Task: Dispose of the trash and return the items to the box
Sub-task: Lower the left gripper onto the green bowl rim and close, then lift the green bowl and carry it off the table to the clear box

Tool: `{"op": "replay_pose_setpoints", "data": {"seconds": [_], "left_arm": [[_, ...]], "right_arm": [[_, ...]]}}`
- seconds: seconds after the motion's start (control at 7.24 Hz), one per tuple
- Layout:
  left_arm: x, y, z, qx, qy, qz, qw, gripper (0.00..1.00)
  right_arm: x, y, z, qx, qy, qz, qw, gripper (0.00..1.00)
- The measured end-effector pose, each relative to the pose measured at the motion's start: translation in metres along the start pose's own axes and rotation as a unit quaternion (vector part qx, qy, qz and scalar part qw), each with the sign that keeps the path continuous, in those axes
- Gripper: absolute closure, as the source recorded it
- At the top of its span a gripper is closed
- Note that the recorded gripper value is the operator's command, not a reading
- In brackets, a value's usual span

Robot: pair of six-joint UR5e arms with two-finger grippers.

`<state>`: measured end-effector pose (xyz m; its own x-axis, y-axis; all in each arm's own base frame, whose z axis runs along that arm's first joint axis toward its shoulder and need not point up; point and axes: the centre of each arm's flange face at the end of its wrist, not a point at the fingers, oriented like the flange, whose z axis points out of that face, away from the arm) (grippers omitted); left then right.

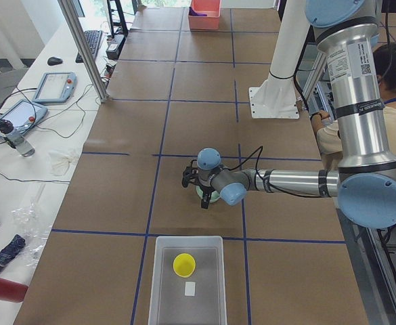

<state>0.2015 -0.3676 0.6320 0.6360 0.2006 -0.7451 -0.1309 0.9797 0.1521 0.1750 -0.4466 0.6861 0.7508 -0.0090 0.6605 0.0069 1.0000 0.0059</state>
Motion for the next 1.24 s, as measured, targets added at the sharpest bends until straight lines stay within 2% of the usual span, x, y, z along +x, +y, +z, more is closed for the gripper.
{"op": "replay_pose_setpoints", "data": {"seconds": [0.14, 0.83, 1.1, 1.24], "left_arm": [[0.0, 0.0, 0.0, 0.0, 0.0, -0.002, 1.0, 1.0], [0.001, 0.0, -0.006, 0.005, 0.001, -0.004, 1.0, 1.0], [0.017, 0.004, -0.036, 0.02, 0.019, 0.006, 0.9996, 1.0], [0.023, 0.009, -0.061, 0.027, 0.04, 0.007, 0.9988, 1.0]], "right_arm": [[0.0, 0.0, 0.0, 0.0, 0.0, 0.0, 1.0, 0.0], [0.0, 0.0, 0.002, -0.002, -0.001, 0.002, 1.0, 0.0], [-0.003, -0.001, 0.0, 0.001, -0.004, 0.0, 1.0, 0.0], [-0.006, -0.003, -0.002, 0.005, -0.01, -0.002, 0.9999, 0.0]]}}
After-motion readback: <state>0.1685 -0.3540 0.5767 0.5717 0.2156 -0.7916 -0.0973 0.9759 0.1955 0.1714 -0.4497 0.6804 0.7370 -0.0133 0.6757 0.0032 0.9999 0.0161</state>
